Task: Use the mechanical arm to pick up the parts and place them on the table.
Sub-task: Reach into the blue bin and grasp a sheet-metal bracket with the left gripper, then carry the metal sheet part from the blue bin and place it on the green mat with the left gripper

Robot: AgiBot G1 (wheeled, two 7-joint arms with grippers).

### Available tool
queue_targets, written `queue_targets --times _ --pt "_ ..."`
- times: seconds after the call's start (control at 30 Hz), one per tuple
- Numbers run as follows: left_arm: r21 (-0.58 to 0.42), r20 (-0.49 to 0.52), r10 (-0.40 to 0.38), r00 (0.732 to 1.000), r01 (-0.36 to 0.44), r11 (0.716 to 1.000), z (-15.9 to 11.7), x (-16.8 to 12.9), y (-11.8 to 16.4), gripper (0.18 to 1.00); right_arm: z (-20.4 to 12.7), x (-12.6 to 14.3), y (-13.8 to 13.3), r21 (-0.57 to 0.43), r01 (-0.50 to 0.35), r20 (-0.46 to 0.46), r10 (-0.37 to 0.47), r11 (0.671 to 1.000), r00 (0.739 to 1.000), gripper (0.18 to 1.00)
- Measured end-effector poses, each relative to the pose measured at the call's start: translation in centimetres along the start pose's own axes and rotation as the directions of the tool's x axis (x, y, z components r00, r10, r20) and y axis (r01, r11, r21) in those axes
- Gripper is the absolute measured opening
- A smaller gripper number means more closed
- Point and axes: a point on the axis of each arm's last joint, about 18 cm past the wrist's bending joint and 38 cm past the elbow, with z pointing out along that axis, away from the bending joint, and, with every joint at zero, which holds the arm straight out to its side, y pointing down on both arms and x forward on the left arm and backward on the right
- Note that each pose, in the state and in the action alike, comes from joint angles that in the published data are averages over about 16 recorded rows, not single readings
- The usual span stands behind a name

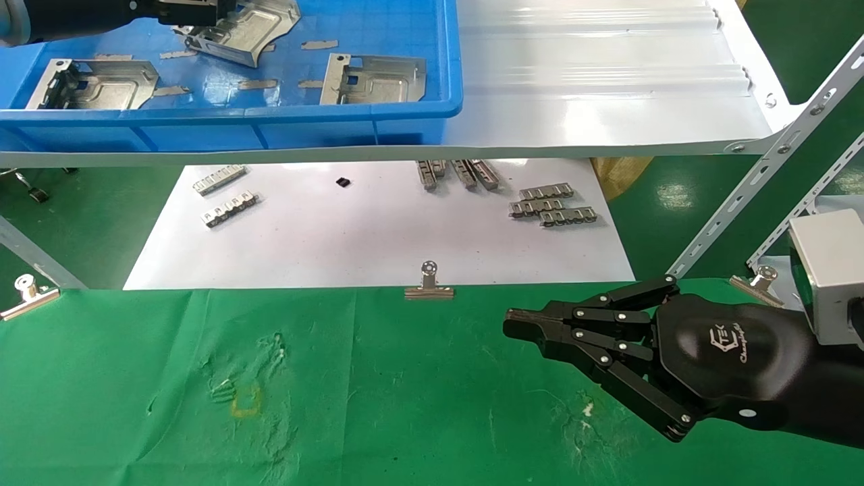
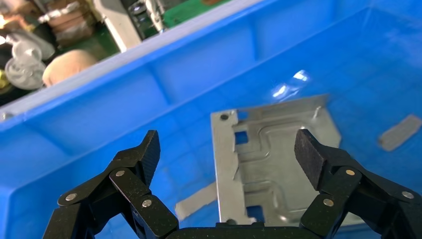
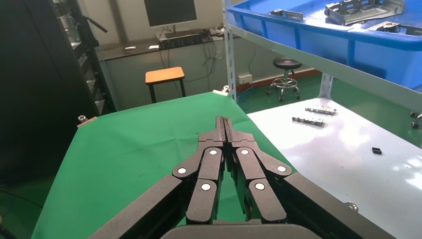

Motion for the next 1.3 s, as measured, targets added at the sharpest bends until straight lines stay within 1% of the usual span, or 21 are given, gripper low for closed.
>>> queue_targets --times 0.13,0.3,0.53,0.7,0.83,0.9,1.07,1.23,1.3 --pt "-0.024 0.036 -0.02 0.999 0.021 0.999 0.5 -0.2 0.5 0.986 0.0 0.0 0.0 0.0 0.0 0.0 0.0 1.0 1.0 0.197" --pt "-0.038 0.066 -0.053 0.996 0.056 0.998 0.9 -0.3 1.0 0.951 0.0 0.0 0.0 0.0 0.0 0.0 0.0 1.0 1.0 0.192" --pt "-0.038 0.087 -0.094 0.992 0.098 0.994 1.3 -0.3 1.3 0.862 0.0 0.0 0.0 0.0 0.0 0.0 0.0 1.0 1.0 0.195" --pt "-0.038 0.084 -0.109 0.99 0.113 0.993 1.4 -0.1 1.4 0.764 0.0 0.0 0.0 0.0 0.0 0.0 0.0 1.0 1.0 0.207" --pt "-0.039 0.076 -0.114 0.991 0.117 0.992 1.4 0.0 1.5 0.663 0.0 0.0 0.0 0.0 0.0 0.0 0.0 1.0 1.0 0.233" --pt "-0.041 0.071 -0.113 0.991 0.116 0.992 1.4 0.1 1.5 0.625 0.0 0.0 0.0 0.0 0.0 0.0 0.0 1.0 1.0 0.246" --pt "-0.04 0.058 -0.106 0.993 0.108 0.993 1.4 0.4 1.4 0.489 0.0 0.0 0.0 0.0 0.0 0.0 0.0 1.0 1.0 0.31" --pt "-0.026 0.039 -0.096 0.995 0.097 0.995 1.4 0.6 0.9 0.381 0.0 0.0 0.0 0.0 0.0 0.0 0.0 1.0 1.0 0.399" --pt "-0.014 0.026 -0.09 0.996 0.09 0.996 1.3 0.7 0.4 0.355 0.0 0.0 0.0 0.0 0.0 0.0 0.0 1.0 1.0 0.43"
